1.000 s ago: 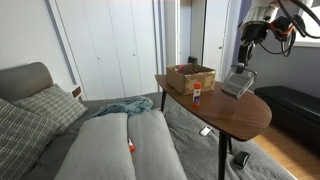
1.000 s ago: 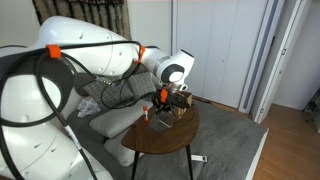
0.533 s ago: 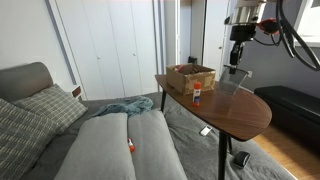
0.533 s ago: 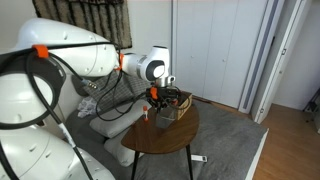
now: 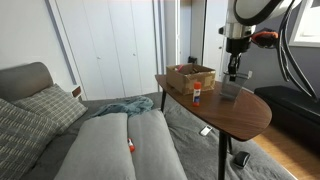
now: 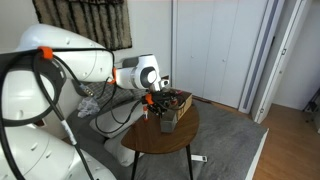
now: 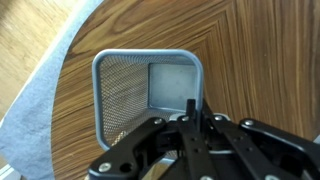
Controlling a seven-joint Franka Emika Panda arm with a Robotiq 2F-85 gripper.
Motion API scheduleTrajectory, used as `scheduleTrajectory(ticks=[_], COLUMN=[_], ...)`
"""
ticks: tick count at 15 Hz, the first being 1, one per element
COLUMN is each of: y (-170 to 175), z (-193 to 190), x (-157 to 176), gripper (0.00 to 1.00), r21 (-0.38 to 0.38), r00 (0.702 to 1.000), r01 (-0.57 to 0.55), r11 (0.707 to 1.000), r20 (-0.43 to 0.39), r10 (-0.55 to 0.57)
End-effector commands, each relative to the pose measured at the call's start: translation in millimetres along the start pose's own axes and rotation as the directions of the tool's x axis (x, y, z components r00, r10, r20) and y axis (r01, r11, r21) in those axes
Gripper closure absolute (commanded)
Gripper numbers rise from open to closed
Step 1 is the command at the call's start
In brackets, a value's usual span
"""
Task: Set the pen holder upright on the table then put the stick of glue in it
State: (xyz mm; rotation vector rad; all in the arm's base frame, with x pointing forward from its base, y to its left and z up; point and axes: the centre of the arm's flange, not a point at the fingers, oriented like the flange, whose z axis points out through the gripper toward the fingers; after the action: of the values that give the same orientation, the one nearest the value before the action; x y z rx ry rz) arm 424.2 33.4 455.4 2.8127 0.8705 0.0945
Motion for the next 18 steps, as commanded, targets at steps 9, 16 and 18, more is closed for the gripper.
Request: scheduleTrajectory(ticks=[9, 16, 18], y=[-41, -81, -90], z=[-45, -72, -64], x=[-4, 29, 42], gripper=[0.27, 0.0, 0.0], r21=[-0.008, 0.132, 0.148], r00=[0.996, 0.989, 0.985], r01=[0.078, 0.131, 0.152], r11=[0.997, 0.983, 0.977], r20=[-0.031, -0.087, -0.103], r10=[-0.078, -0.12, -0.138])
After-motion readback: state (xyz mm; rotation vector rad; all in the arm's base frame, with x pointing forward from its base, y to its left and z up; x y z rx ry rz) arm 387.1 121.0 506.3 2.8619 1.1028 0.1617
